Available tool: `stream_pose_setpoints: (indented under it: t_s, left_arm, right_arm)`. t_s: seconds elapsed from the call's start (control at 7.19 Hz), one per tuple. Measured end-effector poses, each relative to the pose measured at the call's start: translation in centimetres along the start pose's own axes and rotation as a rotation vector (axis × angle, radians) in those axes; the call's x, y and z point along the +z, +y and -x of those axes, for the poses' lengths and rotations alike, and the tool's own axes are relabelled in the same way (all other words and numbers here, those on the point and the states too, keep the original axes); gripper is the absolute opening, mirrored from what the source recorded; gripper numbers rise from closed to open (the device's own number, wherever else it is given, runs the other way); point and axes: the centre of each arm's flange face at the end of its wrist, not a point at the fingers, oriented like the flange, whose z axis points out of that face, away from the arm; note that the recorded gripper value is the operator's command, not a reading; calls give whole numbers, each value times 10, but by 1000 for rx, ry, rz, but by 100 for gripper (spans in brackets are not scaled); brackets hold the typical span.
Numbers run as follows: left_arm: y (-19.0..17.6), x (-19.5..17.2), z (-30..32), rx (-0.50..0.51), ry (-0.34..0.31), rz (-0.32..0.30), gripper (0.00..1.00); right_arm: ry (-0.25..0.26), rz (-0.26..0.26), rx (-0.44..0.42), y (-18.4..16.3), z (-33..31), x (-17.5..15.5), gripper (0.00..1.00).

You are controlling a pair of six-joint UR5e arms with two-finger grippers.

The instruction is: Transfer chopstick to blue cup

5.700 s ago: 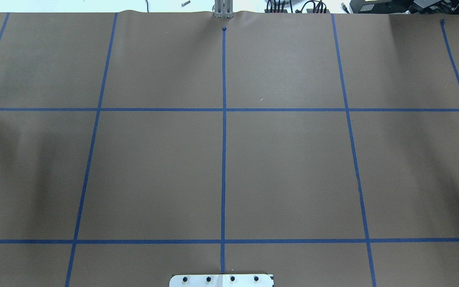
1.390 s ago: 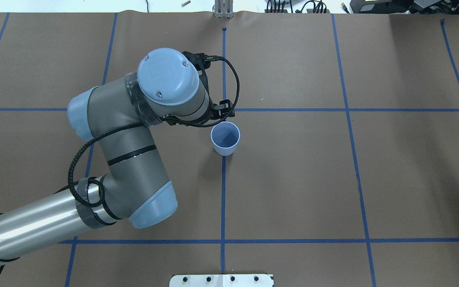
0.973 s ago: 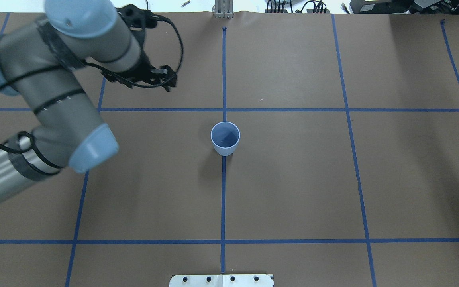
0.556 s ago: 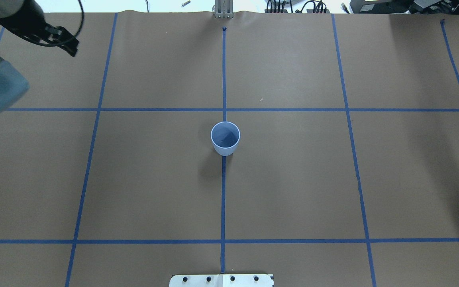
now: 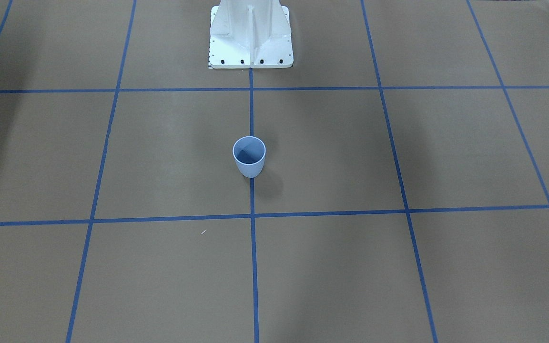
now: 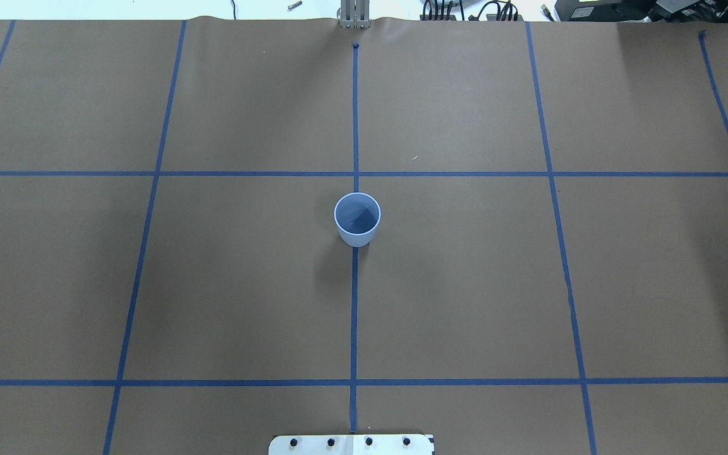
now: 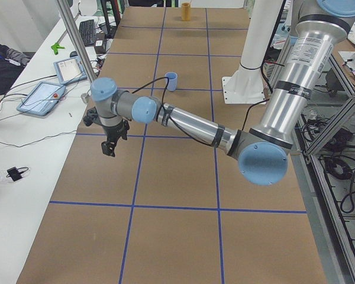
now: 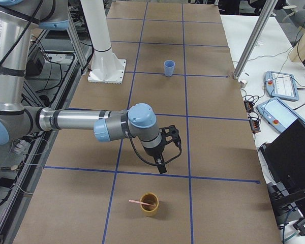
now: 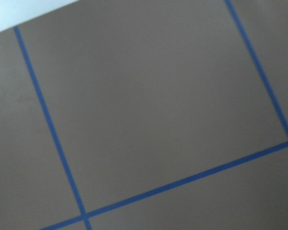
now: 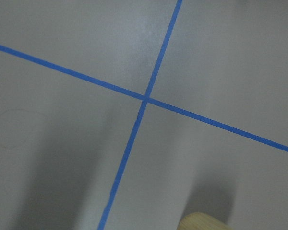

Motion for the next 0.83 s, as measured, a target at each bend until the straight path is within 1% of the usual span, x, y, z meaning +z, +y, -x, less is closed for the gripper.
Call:
stream_pose_setpoints:
  t_s: [0.14, 0.28, 0.42, 0.56, 0.7, 0.83]
  left_arm:
    - [42, 14, 45, -51, 4, 20, 99]
    - [84, 19, 89, -91, -3, 15, 99]
    - [128, 27, 129, -106, -4, 9, 99]
    - [164, 38, 150, -125, 4, 17, 99]
    - [181, 43, 157, -137, 12, 22, 99]
    - [188, 45, 159, -140, 18, 23, 99]
  right_arm:
    - [0, 4, -10, 15, -12, -4, 100]
    - [-5, 19, 4, 25, -23, 0, 100]
    - [-13, 41, 21, 35, -35, 11, 100]
    - [-20, 58, 29, 42, -43, 20, 100]
    - [-31, 70, 43, 46, -48, 26, 100]
    - [-52, 82, 64, 45, -52, 32, 98]
